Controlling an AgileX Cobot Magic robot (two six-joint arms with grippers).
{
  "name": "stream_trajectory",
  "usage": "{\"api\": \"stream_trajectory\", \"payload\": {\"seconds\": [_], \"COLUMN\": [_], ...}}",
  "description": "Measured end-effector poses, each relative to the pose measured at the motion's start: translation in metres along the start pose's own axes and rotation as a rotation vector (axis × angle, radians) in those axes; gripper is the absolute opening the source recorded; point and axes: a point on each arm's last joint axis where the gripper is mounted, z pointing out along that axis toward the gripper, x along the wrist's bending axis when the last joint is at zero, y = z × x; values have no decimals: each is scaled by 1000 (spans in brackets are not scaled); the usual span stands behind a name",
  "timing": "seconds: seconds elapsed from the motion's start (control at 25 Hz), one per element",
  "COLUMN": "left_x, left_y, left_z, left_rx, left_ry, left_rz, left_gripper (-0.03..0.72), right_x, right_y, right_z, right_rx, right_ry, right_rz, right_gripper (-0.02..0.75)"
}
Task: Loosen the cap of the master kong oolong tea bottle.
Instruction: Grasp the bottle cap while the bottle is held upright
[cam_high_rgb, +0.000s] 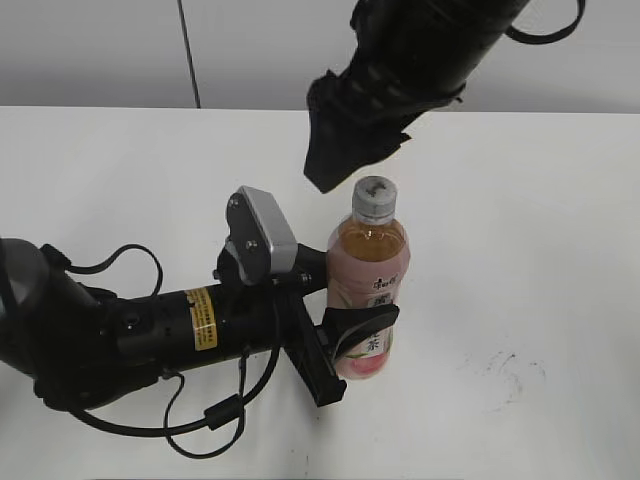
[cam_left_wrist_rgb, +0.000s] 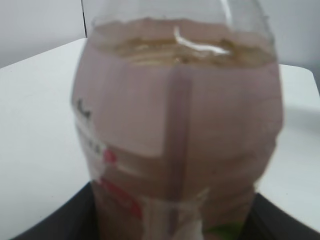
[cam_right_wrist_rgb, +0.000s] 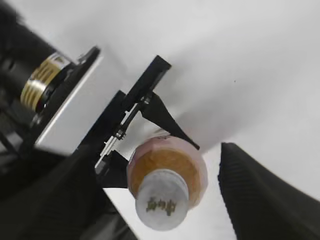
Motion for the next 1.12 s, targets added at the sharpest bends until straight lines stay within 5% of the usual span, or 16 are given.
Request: {"api": "stream_trajectory", "payload": {"seconds": [0.24,0.76,1.12], "left_x": [0,0,0], "left_y": [0,0,0], "left_z": [0,0,0], "left_rx": [0,0,0], "left_ry": [0,0,1], "left_rz": [0,0,-1], "left_gripper": [376,376,376], "right_x": [-2,-2,-2], "right_y": [-10,-10,-10], "right_z": [-4,8,9], "right_rx": [116,155,158], "right_ry": [-61,-25,-28], "right_rz": [479,603,595], "right_gripper": [561,529,267]}}
